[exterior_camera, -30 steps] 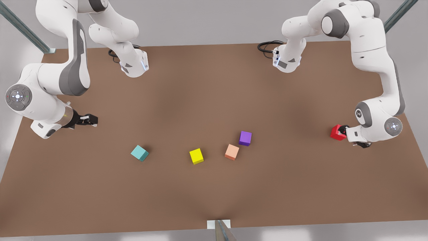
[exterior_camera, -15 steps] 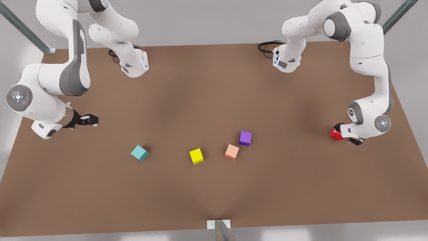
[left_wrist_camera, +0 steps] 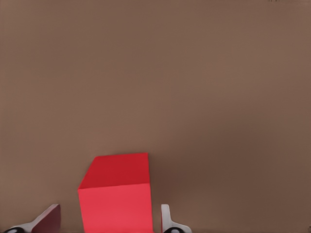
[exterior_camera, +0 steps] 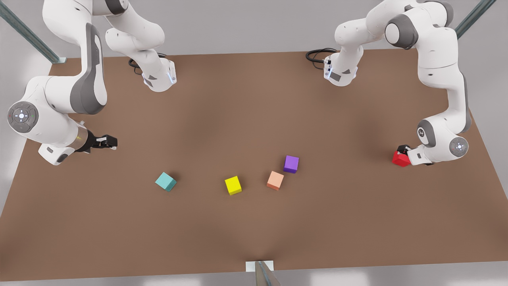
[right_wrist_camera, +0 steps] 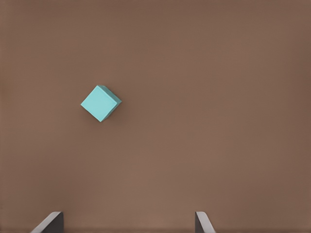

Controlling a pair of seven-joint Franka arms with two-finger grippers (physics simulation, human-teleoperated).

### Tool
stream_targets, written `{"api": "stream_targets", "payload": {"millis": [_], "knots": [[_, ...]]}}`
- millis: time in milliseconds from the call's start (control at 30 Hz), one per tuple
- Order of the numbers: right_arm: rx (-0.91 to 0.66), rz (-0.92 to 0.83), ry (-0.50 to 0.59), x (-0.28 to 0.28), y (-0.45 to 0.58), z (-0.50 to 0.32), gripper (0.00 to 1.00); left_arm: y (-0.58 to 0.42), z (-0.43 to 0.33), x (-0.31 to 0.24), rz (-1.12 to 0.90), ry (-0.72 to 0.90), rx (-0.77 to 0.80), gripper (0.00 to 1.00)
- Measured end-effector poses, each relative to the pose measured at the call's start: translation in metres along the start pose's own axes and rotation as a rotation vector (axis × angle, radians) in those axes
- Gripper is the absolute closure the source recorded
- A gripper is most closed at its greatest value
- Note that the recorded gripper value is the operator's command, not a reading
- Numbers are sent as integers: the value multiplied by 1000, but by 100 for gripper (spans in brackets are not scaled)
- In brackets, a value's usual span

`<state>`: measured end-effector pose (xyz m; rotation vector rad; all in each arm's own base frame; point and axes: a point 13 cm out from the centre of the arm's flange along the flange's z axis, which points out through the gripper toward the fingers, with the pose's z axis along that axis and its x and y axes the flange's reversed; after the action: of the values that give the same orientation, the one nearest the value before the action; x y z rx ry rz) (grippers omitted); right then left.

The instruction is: Pick up red wooden cube and pass to hand red wooden cube and place in blue wooden cube

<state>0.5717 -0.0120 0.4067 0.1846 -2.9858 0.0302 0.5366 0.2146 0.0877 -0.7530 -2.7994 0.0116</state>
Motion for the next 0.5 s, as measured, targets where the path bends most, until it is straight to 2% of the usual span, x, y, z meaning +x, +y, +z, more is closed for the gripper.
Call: {"api": "stream_targets", "payload": {"millis": [367,400,433,500], "knots": [[0,-7,0,0,0,0,0,-2,49,12,-88,51,44,0],[0,-7,0,0,0,0,0,-2,49,11,-93,51,43,30],[0,-8,0,0,1,0,0,-2,49,11,-97,50,41,38],[0,-9,1,0,1,1,0,0,48,10,-106,50,34,36]]}}
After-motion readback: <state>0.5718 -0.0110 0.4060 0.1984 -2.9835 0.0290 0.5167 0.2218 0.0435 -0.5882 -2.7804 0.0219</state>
